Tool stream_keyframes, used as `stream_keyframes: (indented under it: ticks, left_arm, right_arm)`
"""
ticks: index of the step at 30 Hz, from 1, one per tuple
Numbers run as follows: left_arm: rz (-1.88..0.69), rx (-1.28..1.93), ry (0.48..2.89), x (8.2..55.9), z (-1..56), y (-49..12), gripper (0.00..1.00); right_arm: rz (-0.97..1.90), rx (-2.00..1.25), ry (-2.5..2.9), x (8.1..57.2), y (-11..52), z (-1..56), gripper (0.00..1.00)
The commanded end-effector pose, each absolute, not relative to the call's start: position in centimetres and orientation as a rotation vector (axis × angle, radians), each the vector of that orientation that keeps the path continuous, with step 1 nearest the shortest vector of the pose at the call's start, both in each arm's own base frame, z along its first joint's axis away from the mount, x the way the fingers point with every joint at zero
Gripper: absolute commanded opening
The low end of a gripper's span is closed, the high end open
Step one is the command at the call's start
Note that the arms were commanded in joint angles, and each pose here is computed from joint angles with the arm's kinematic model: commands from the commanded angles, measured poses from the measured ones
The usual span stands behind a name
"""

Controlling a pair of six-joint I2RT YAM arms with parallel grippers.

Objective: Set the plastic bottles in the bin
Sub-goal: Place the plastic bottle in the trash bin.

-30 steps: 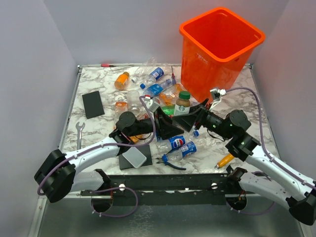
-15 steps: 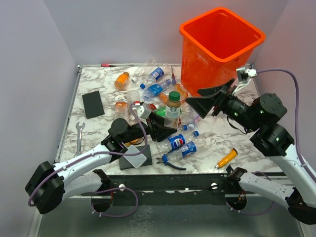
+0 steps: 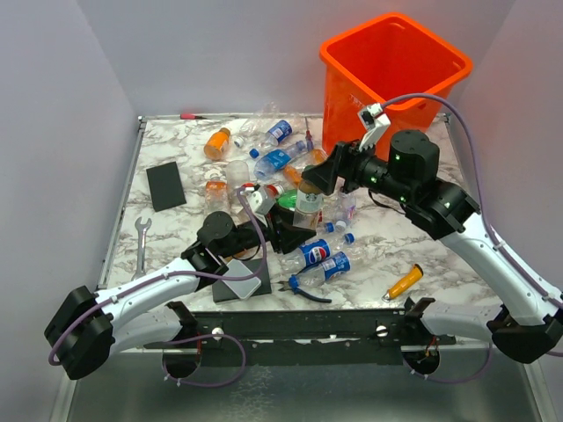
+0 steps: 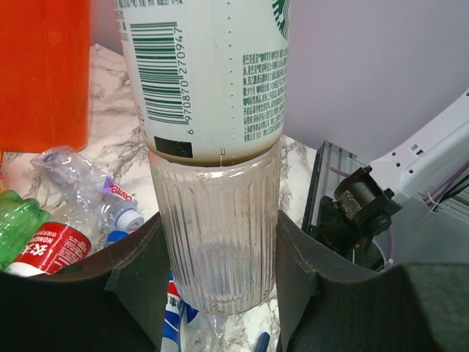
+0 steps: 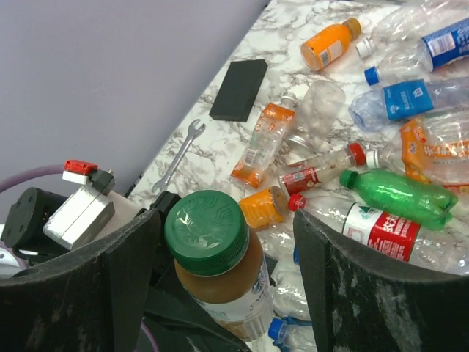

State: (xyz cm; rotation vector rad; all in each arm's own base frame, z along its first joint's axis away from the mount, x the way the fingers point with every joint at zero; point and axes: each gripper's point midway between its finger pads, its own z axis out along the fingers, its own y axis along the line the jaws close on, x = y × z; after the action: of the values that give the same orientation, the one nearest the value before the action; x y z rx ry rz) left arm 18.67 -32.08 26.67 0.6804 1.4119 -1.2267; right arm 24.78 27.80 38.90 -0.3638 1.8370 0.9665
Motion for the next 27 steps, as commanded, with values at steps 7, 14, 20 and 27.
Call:
stream_keyframes:
  ticks: [7, 14, 20, 27]
  left_arm:
    - [-1.204, 0.671, 1.383, 18.7, 27.6, -31.9, 0.24]
    - [-1.201, 0.647, 1.378, 18.8, 27.9, -31.5, 0.61]
    - [-1.178, 0.587, 1.359, 19.1, 28.9, -30.6, 0.99]
    - [-1.068, 0.384, 1.336, 21.0, 30.4, -27.6, 0.99]
  right_arm:
    - [0.978, -0.389, 1.900, 24.6, 28.5, 36.9, 0.59]
    - [0.996, -0.381, 1.865, 24.1, 28.2, 37.1, 0.26]
    - [0.939, -0.344, 1.795, 23.6, 26.0, 39.1, 0.01]
    - [0.707, -0.228, 1.620, 23.4, 19.6, 47.1, 0.01]
